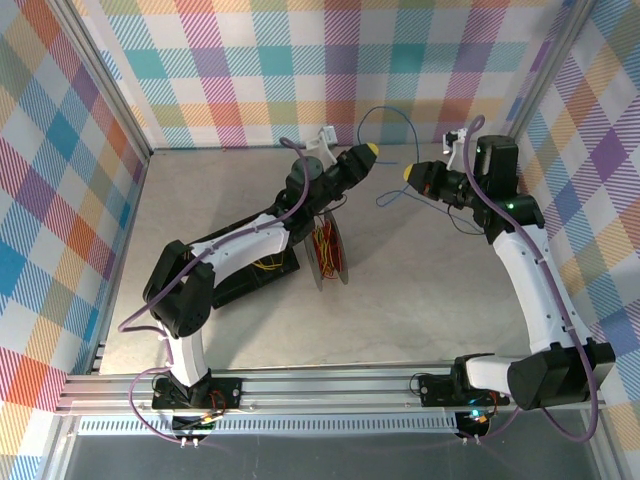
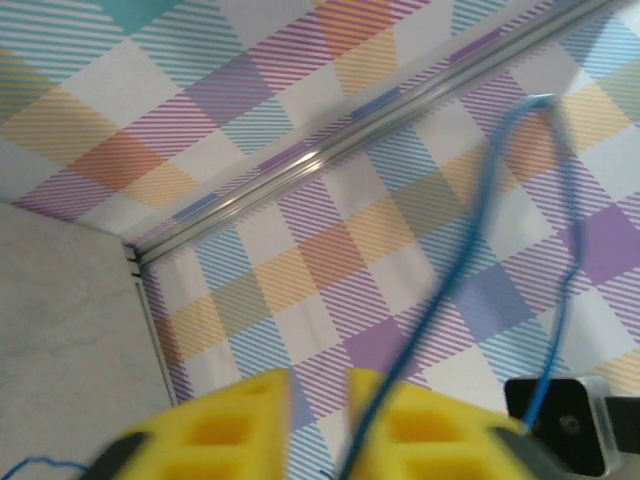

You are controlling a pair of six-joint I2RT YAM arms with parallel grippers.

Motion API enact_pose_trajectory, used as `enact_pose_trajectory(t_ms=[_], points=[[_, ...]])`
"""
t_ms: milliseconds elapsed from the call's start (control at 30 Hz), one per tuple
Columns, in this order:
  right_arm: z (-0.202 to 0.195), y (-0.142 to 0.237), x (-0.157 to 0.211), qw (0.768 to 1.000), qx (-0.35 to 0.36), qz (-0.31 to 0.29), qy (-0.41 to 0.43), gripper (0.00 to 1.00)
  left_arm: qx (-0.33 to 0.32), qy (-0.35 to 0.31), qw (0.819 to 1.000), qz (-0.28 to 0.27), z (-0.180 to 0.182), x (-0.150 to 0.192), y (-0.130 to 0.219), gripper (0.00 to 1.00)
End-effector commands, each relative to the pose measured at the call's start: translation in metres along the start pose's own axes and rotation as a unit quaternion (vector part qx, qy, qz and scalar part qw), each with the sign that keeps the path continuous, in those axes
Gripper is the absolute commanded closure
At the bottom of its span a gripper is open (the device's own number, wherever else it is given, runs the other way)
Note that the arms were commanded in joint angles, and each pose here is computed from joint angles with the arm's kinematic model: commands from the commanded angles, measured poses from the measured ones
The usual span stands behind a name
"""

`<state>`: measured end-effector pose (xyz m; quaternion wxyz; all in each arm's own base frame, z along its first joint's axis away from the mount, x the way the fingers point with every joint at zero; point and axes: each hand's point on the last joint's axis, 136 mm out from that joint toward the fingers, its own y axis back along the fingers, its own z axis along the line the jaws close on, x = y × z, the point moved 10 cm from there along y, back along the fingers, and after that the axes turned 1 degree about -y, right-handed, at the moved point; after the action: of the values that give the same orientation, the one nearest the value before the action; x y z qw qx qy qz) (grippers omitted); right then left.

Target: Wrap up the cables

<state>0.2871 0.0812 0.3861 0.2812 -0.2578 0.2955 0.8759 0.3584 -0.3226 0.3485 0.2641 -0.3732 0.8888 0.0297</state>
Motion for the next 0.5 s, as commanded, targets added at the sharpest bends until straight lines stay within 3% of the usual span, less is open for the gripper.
enact_pose_trajectory(t_ms=[0, 133, 233, 300, 400, 467], points=[[0.002, 0.008, 0.006, 1.0, 0.004, 0.008, 0.012, 1.0, 0.008, -0.002, 1.0, 0.003, -0.016, -0.004, -0.004, 1.0], [-0.004, 0.016, 0.002, 0.997, 0.064, 0.013, 0.038, 1.0, -0.071, -0.061, 0.993, 0.067, -0.027, -0.01, 0.01, 1.0], [-0.01, 0.024, -0.004, 0.987, 0.137, 0.015, 0.077, 1.0, -0.16, -0.151, 0.962, 0.159, -0.042, -0.019, 0.025, 1.0], [-0.014, 0.027, -0.008, 0.979, 0.179, 0.017, 0.098, 1.0, -0.197, -0.218, 0.926, 0.238, -0.05, -0.022, 0.037, 1.0], [-0.016, 0.03, -0.017, 0.965, 0.225, 0.012, 0.136, 1.0, -0.243, -0.309, 0.845, 0.362, -0.059, -0.026, 0.054, 1.0], [-0.017, 0.03, -0.021, 0.958, 0.241, 0.013, 0.153, 1.0, -0.273, -0.353, 0.792, 0.416, -0.059, -0.029, 0.064, 1.0]])
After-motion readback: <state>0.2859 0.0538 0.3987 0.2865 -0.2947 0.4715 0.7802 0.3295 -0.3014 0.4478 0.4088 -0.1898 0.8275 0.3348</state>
